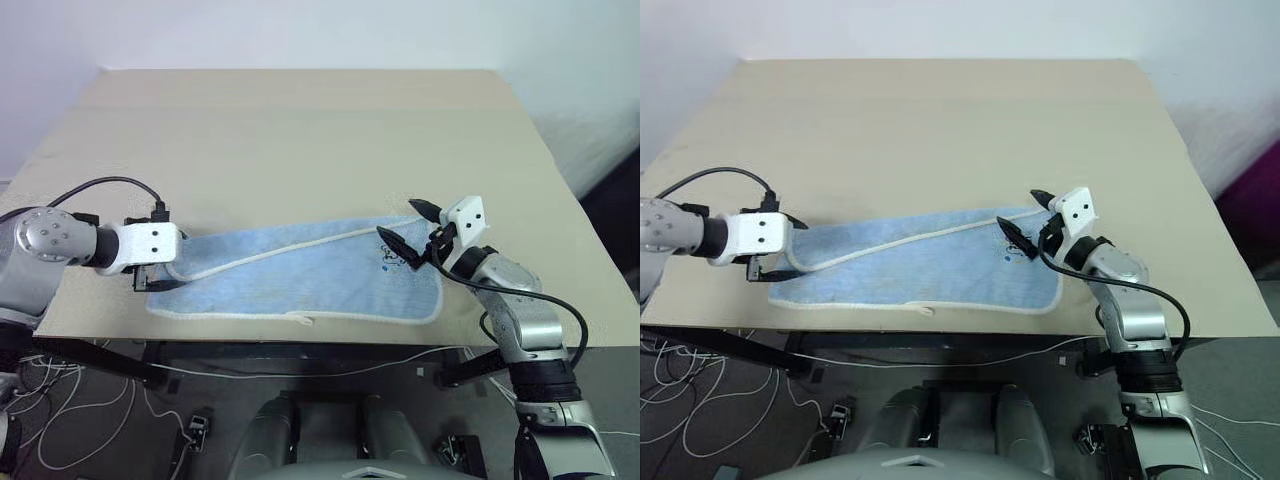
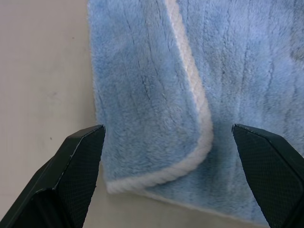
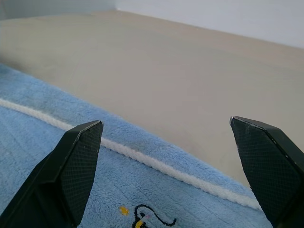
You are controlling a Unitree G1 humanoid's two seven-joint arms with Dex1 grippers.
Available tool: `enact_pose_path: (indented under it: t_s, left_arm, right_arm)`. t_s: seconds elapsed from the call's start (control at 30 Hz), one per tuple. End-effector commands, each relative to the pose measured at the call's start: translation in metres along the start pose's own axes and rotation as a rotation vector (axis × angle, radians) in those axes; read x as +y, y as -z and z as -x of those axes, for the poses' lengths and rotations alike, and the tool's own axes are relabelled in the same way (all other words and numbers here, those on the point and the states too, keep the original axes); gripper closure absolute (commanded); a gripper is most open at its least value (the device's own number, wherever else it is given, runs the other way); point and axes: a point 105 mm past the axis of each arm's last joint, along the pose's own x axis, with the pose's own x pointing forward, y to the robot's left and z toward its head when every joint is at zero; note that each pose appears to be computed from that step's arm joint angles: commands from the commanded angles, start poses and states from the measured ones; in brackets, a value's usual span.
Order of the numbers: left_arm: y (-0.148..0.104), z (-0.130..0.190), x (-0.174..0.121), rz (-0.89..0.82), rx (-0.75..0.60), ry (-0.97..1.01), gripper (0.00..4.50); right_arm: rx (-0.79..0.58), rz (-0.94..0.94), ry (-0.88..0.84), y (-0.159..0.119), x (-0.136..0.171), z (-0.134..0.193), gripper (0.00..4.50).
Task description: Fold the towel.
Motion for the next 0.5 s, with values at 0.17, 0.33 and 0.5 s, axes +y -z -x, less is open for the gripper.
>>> enact_pose_path:
  t_s: [0.17, 0.33, 0.5]
  left_arm:
    - [0.007, -0.004, 0.002, -0.103, 0.125, 0.073, 0.03]
    - [0.011, -0.002, -0.001, -0.143, 0.159, 0.134, 0.03]
    - [0.018, -0.007, -0.002, -0.15, 0.178, 0.164, 0.03]
  right_arm:
    - [-0.015, 0.042, -0.048, -0.015, -0.005, -0.003, 0.0]
    - [-0.011, 0.047, -0.06, -0.016, -0.005, -0.005, 0.0]
    - [-0.017, 0.046, -0.062, -0.016, -0.003, -0.008, 0.0]
